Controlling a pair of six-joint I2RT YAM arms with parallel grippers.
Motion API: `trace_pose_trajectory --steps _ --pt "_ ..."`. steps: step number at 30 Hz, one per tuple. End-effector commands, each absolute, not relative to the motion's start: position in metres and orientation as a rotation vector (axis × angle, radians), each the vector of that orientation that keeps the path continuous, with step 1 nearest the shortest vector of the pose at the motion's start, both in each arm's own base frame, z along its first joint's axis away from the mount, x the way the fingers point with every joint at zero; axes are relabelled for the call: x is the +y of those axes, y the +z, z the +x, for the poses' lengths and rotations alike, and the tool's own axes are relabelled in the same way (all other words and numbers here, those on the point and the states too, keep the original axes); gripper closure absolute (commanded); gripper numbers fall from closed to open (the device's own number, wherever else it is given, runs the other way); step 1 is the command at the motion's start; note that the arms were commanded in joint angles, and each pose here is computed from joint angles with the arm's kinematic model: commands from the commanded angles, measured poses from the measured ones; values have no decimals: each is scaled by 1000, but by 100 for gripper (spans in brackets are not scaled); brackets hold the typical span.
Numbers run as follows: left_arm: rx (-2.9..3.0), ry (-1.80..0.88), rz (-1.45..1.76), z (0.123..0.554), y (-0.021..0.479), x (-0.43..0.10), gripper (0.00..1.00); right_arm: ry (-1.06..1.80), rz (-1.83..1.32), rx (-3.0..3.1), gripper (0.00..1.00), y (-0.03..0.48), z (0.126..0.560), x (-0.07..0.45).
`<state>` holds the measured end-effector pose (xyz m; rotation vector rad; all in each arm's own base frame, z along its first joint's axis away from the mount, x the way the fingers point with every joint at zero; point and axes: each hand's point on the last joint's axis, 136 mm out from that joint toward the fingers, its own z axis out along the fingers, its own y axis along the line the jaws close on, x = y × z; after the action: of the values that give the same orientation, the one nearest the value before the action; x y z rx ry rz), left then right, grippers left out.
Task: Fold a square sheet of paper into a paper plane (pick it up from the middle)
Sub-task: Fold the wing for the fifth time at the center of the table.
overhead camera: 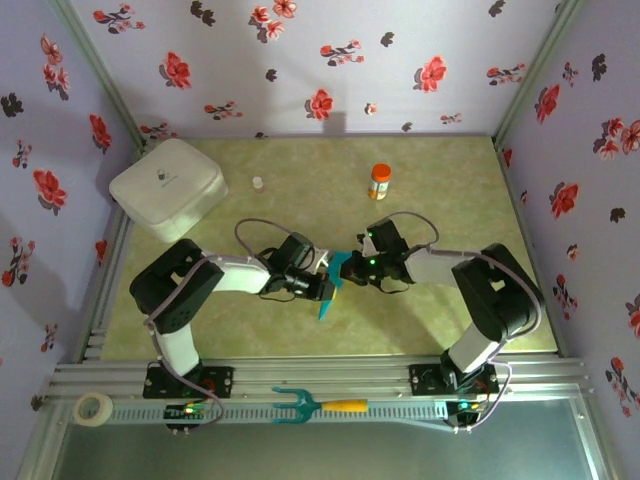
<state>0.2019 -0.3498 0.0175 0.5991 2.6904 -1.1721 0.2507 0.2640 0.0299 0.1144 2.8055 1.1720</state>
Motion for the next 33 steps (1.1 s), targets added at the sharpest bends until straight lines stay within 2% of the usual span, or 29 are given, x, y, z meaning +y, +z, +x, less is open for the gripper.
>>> trace_pose_trajectory --steps 1,8,14,33 --pt "2909 -1008 543 180 -25 -315 100 1240 40 2760 97 40 258 280" --pt "2907 -1011 535 181 -25 -315 100 1250 40 2744 97 39 258 282" --pt "2913 -1004 532 180 -26 -312 100 1175 88 2799 97 17 261 275" --pt "2959 -983 509 170 -41 -302 100 1075 352 2717 97 8 317 228"
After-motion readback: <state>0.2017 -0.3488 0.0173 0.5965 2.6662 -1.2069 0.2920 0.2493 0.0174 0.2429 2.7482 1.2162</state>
